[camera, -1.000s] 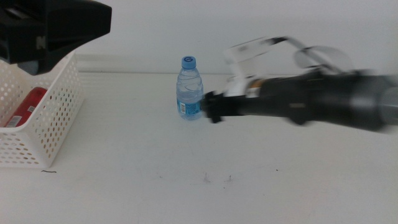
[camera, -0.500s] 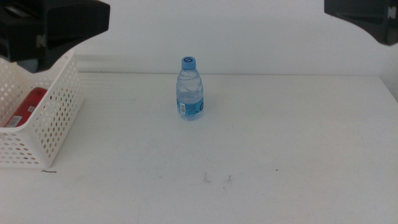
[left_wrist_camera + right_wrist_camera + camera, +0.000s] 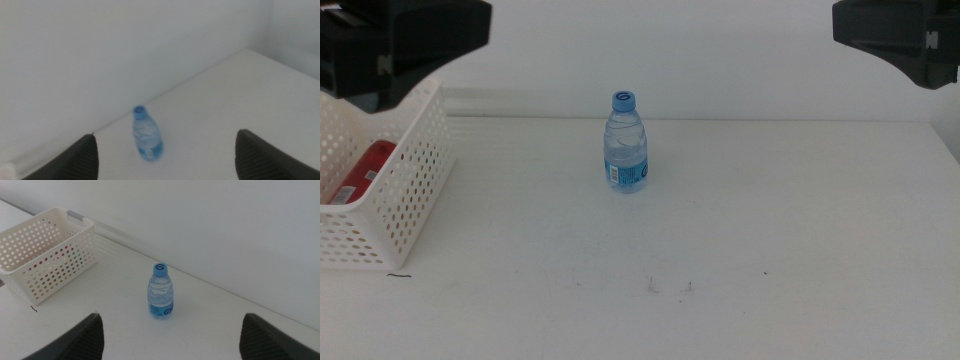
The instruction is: Use arms to grab the bottles and put them into the dustbin to the left of the table.
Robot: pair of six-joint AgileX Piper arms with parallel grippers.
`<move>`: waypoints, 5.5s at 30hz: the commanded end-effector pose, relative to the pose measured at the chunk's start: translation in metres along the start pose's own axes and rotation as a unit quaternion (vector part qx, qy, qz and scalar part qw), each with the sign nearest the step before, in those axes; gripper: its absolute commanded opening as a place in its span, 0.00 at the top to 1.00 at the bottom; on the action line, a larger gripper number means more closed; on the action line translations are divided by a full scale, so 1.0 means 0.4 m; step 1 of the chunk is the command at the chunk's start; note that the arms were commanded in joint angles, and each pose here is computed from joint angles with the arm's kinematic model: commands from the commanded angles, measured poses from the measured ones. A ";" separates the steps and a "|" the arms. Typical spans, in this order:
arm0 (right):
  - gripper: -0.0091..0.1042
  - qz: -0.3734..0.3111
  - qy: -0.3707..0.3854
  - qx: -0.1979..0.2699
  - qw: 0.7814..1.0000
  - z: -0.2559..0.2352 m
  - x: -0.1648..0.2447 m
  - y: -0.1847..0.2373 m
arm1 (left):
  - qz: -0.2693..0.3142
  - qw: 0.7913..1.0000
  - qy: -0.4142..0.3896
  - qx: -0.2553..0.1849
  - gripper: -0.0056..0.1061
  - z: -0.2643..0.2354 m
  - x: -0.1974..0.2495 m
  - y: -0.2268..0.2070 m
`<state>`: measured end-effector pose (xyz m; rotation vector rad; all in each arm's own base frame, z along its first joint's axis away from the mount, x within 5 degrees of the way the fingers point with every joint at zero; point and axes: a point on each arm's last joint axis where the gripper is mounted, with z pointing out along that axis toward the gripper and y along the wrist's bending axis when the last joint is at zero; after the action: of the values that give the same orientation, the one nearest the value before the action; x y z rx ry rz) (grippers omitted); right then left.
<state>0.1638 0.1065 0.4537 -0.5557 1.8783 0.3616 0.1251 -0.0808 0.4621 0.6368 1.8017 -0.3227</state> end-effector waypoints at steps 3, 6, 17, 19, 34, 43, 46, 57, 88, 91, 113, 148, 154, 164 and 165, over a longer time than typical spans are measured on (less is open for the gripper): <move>0.16 -0.002 -0.006 0.006 1.000 -0.004 -0.002 -0.005 | 0.014 0.999 -0.029 -0.018 0.11 0.040 0.049 0.001; 0.16 -0.002 -0.006 0.006 1.000 -0.004 -0.002 -0.005 | 0.011 0.993 -0.113 -0.020 0.11 0.113 0.158 -0.013; 0.16 -0.002 -0.006 0.006 1.000 -0.004 -0.002 -0.005 | -0.115 0.984 -0.128 -0.039 0.11 0.227 0.579 -0.041; 0.16 -0.002 -0.006 0.006 1.000 -0.004 -0.002 -0.005 | -0.121 0.987 -0.094 -0.042 0.11 0.241 0.595 -0.041; 0.16 -0.002 -0.006 0.006 1.000 -0.004 -0.002 -0.005 | -0.088 0.988 -0.100 -0.076 0.11 0.521 0.596 -0.001; 0.16 -0.002 -0.006 0.006 1.000 -0.004 -0.002 -0.005 | -0.097 0.991 -0.079 -0.041 0.11 0.731 0.614 0.055; 0.16 -0.002 -0.006 0.006 1.000 -0.004 -0.002 -0.005 | -0.101 0.991 -0.077 -0.047 0.11 0.779 0.632 0.073; 0.16 -0.002 -0.006 0.006 1.000 -0.004 -0.002 -0.005 | -0.088 0.994 -0.055 -0.032 0.11 0.913 0.657 0.100; 0.16 -0.002 -0.006 0.006 1.000 -0.004 -0.002 -0.005 | -0.154 0.977 0.125 -0.075 0.97 0.875 0.391 0.130; 0.16 -0.002 -0.006 0.006 1.000 -0.004 -0.002 -0.005 | -0.135 0.969 0.191 -0.086 0.97 0.790 0.332 0.116; 0.16 -0.002 -0.006 0.006 1.000 -0.004 -0.002 -0.005 | -0.184 0.908 0.357 -0.116 0.97 0.341 0.188 0.480; 0.16 -0.002 -0.006 0.006 1.000 -0.004 -0.002 -0.005 | -0.253 0.856 0.437 -0.111 0.41 0.513 0.521 0.755; 0.16 -0.002 -0.006 0.006 1.000 -0.004 -0.002 -0.005 | -0.282 0.844 0.442 -0.111 0.11 0.496 0.498 0.740; 0.16 -0.002 -0.006 0.006 1.000 -0.004 -0.002 -0.005 | -0.235 0.890 0.361 -0.148 0.11 0.399 0.276 0.559; 0.16 -0.002 -0.006 0.006 1.000 -0.004 -0.002 -0.005 | -0.222 0.901 0.342 -0.151 0.11 0.379 0.248 0.526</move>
<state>0.1639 0.1063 0.4537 -0.5527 1.8793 0.3627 0.3597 0.0514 0.3216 0.0953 2.6814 -0.1100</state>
